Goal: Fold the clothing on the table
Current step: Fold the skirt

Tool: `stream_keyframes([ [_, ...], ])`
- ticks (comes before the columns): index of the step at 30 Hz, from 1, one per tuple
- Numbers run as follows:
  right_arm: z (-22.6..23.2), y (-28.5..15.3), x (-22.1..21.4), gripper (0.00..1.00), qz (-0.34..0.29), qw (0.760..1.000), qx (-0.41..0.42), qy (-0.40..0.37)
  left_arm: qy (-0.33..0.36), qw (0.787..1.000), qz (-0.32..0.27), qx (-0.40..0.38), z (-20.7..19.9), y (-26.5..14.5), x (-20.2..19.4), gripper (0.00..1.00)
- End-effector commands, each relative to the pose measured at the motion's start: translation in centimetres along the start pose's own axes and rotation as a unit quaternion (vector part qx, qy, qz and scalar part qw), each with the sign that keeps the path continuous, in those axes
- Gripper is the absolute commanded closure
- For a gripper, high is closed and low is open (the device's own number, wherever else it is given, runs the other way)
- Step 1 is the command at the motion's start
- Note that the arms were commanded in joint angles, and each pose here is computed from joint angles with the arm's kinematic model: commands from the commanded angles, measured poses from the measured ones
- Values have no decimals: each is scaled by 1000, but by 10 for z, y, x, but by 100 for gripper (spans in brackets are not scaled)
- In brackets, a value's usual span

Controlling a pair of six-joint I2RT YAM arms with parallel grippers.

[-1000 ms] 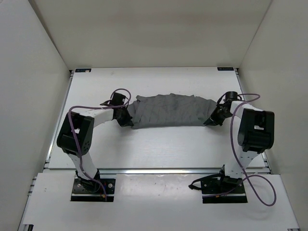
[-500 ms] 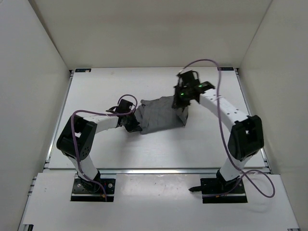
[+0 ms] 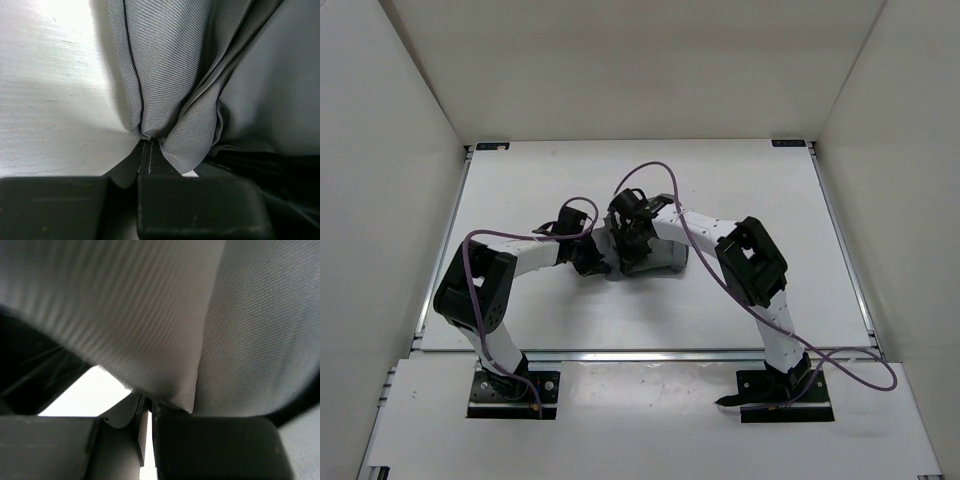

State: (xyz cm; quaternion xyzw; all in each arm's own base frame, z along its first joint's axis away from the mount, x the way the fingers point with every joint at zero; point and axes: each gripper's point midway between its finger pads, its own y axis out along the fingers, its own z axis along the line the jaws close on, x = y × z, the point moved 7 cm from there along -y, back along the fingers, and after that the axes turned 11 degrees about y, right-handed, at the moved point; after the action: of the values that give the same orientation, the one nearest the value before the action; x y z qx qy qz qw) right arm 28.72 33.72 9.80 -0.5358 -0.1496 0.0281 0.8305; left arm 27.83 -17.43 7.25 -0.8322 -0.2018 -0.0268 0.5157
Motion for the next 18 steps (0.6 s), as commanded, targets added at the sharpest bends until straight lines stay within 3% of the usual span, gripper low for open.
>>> stream_keyframes([
  [1,17,-15,8,100,-22,1000,9,-11,12,999,12,31,13,-2,-10,100],
  [7,32,-33,10,100,-49,997,60,-28,15,999,15,31,11,-1,-13,100],
  [10,30,-13,5,100,-6,999,49,-23,11,999,17,24,12,-2,-15,97],
  [15,12,14,-5,100,22,998,-55,-16,-7,1000,6,6,16,-14,-6,70],
  [18,-7,21,-12,100,25,991,-133,13,-25,999,-28,-21,14,-40,10,68],
])
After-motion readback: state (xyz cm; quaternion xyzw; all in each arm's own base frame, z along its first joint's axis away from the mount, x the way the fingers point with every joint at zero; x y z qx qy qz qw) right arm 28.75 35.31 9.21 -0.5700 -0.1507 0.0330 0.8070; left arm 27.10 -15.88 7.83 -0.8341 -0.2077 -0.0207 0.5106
